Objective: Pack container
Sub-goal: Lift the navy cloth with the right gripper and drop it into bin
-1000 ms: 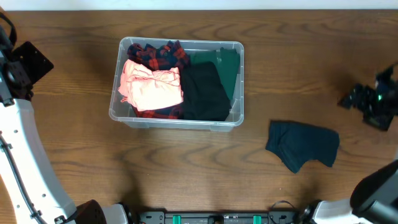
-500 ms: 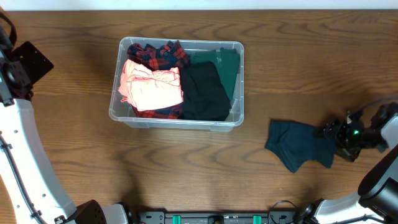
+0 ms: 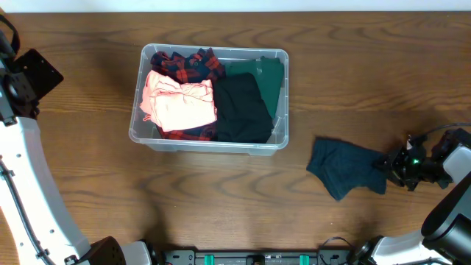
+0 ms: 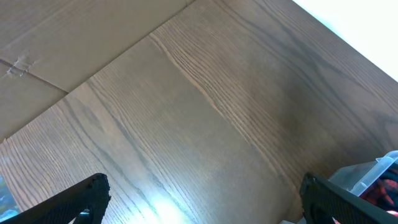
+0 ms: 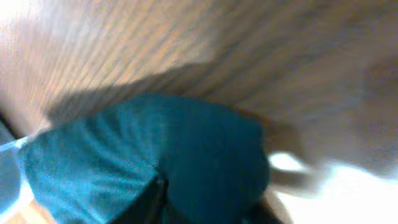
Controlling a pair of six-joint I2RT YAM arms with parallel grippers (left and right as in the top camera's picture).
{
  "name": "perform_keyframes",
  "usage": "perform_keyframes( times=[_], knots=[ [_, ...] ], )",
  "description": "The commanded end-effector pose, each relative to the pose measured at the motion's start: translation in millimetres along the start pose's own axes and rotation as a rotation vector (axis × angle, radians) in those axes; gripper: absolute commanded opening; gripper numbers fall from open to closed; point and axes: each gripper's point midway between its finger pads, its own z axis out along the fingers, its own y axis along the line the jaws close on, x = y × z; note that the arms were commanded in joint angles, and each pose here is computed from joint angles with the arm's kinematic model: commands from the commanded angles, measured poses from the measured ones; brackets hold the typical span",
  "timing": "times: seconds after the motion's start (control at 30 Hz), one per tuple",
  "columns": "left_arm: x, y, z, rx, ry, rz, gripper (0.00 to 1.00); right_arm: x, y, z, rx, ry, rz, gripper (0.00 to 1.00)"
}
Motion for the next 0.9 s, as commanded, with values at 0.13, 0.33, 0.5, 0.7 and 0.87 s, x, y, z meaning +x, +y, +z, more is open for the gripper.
perform_keyframes(
  times=[0.13, 0.33, 0.5, 0.7, 0.87],
  knots=[
    [0, 3, 3, -0.019, 0.002, -0.003, 0.98, -7, 89, -34, -0.454, -0.060, -0.119, 0.01],
    [0, 3, 3, -0.019, 0.002, -0.003, 0.98, -30, 181, -119, -0.830, -0.186, -0.251, 0.01],
    [0, 3, 3, -0.019, 0.002, -0.003, 0.98, -20, 263, -161, -0.897, -0.251, -0.445, 0.01],
    [0, 3, 3, -0.019, 0.002, -0.003, 0.98, 17, 377, -183, -1.053, -0.406, -0.588, 0.01],
    [0, 3, 3, -0.019, 0.002, -0.003, 0.98, 41, 415, -126, -0.999, -0.395, -0.499, 0.01]
  ],
)
